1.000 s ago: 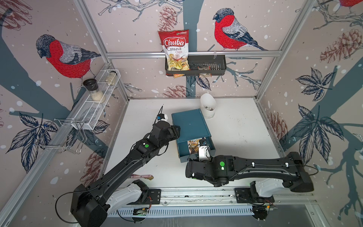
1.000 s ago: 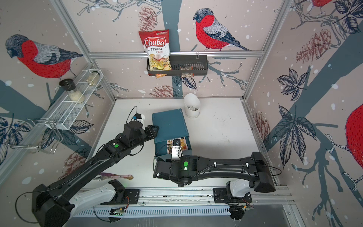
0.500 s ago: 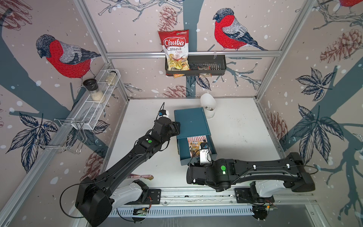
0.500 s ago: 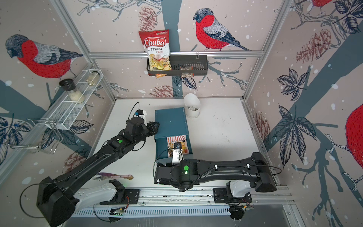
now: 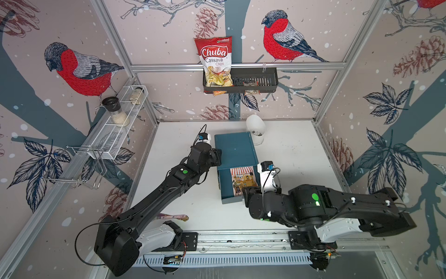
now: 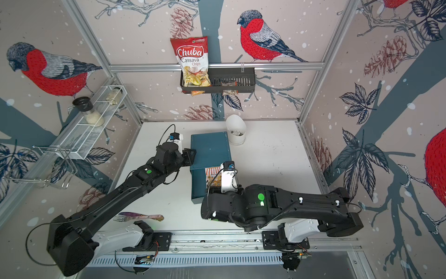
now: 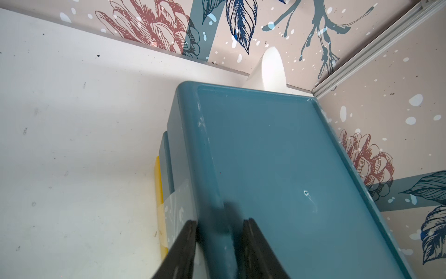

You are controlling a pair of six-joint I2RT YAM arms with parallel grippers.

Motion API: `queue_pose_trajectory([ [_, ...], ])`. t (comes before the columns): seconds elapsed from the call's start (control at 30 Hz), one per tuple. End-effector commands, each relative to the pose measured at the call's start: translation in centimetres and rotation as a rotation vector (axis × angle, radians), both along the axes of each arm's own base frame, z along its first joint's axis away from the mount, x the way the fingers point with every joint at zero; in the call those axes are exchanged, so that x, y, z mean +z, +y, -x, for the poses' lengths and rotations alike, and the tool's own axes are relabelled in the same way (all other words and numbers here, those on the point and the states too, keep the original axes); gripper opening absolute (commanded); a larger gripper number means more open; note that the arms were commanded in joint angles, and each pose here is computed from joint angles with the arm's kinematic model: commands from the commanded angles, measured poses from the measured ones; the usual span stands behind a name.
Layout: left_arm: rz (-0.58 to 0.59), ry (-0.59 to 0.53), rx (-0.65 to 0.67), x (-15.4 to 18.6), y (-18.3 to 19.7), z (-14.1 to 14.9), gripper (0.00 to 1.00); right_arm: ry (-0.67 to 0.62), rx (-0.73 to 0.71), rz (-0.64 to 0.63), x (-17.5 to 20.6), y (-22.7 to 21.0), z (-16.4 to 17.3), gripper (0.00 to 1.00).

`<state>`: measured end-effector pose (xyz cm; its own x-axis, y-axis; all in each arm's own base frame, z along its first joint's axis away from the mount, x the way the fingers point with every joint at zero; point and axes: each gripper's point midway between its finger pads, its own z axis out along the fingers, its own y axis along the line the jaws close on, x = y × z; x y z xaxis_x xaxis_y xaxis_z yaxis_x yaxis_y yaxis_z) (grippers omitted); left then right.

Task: Take the seed bags out of the drawer
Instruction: Pick up the seed packet from the drawer.

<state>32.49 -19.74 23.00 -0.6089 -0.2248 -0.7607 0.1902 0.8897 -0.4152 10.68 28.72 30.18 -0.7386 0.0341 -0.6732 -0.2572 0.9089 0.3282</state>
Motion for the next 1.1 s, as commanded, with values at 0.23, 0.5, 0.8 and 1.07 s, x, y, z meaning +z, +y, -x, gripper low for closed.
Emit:
queue_pose_trajectory([
  [0.23, -0.075, 0.047, -0.089, -1.3, -0.9, 0.1, 0.36, 0.035, -0.064, 0.126, -3.6, 2.2, -5.7, 0.73],
  [0.5, -0.024, -0.009, -0.013, 2.8, 1.0, 1.3, 0.66, 0.097, -0.152, 0.233, -7.7, 1.7, -8.3, 0.73],
  [0.8, 0.085, 0.048, -0.147, 3.9, -0.7, 4.1, 0.55, 0.136, -0.173, 0.242, -10.3, 2.3, -9.4, 0.71],
  [1.07, 0.069, 0.156, -0.143, -1.0, -0.4, 5.4, 0.52, 0.183, -0.137, 0.234, -13.1, 4.9, -9.3, 0.66],
])
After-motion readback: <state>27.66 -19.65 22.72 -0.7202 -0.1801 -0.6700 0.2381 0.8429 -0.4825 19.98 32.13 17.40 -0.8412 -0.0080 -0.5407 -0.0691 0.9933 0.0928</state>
